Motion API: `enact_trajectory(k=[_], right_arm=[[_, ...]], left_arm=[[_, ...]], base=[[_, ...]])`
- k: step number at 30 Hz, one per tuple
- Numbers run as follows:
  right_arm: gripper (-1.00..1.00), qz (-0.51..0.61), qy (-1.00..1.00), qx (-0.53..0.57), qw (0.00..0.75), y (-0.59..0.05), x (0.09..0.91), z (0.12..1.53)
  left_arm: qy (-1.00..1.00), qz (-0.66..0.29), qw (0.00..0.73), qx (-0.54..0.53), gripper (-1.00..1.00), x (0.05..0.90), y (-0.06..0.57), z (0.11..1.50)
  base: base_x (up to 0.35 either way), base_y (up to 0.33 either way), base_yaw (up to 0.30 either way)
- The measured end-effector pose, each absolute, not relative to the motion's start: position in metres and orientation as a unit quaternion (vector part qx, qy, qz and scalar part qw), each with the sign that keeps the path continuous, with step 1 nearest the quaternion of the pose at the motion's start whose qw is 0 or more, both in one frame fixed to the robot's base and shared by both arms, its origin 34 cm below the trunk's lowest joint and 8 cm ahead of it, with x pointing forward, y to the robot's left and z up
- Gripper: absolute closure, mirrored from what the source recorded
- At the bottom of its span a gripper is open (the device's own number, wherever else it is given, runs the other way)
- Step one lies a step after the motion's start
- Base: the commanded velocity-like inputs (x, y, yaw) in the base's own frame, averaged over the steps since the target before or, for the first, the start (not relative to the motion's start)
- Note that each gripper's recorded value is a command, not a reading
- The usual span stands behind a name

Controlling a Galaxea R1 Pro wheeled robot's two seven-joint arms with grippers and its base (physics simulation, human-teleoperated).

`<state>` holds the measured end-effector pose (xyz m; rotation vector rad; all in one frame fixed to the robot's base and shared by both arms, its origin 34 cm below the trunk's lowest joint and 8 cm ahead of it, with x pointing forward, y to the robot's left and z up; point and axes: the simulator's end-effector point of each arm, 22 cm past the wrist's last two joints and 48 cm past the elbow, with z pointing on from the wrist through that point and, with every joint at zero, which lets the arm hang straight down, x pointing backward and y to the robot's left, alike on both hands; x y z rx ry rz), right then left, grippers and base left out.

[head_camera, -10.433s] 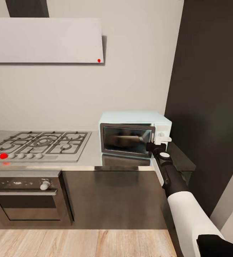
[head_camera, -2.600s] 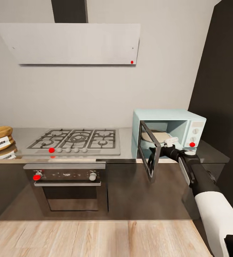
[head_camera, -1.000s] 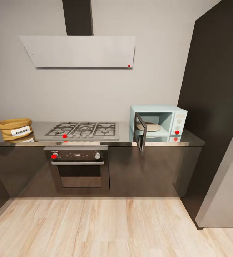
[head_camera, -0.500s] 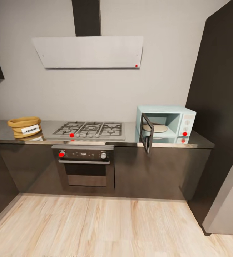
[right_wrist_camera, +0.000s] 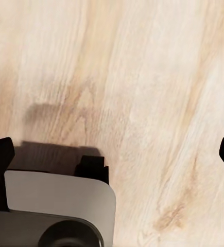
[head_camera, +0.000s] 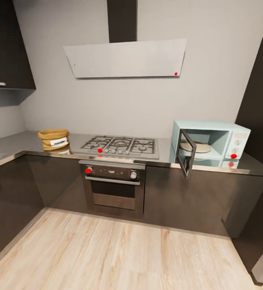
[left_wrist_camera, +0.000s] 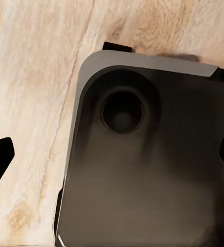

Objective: In the kitchen, take the popcorn bag from the countertop, put it into the microwave, and heat it until the popcorn is cooked so the cooked popcorn ends up inside the bag.

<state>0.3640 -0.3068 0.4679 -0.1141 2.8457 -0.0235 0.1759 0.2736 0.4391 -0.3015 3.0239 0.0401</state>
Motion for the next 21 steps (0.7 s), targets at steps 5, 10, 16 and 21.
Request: enact_trajectory(k=[5, 10, 16, 21], right_arm=[[-1.0, -0.008, 0.988, -0.041, 0.147, -0.306, 0.364, 0.468], [-1.0, -0.006, 0.988, -0.041, 0.147, -0.302, 0.364, 0.468], [-1.0, -0.009, 0.988, -0.04, 0.147, -0.297, 0.363, 0.467], [-1.0, -0.019, 0.989, -0.039, 0.144, -0.296, 0.357, 0.465]], left_arm=[[0.987, 0.017, 0.051, -0.152, -1.0, 0.175, 0.28, 0.439], [0.983, 0.019, 0.049, -0.178, -1.0, 0.172, 0.282, 0.439], [0.982, 0.018, 0.049, -0.179, -1.0, 0.172, 0.28, 0.439], [0.982, 0.018, 0.049, -0.179, -1.0, 0.172, 0.28, 0.439]], base=[[0.0, 0.0, 0.299], [0.0, 0.0, 0.3], [0.0, 0.0, 0.3], [0.0, 0.0, 0.3]])
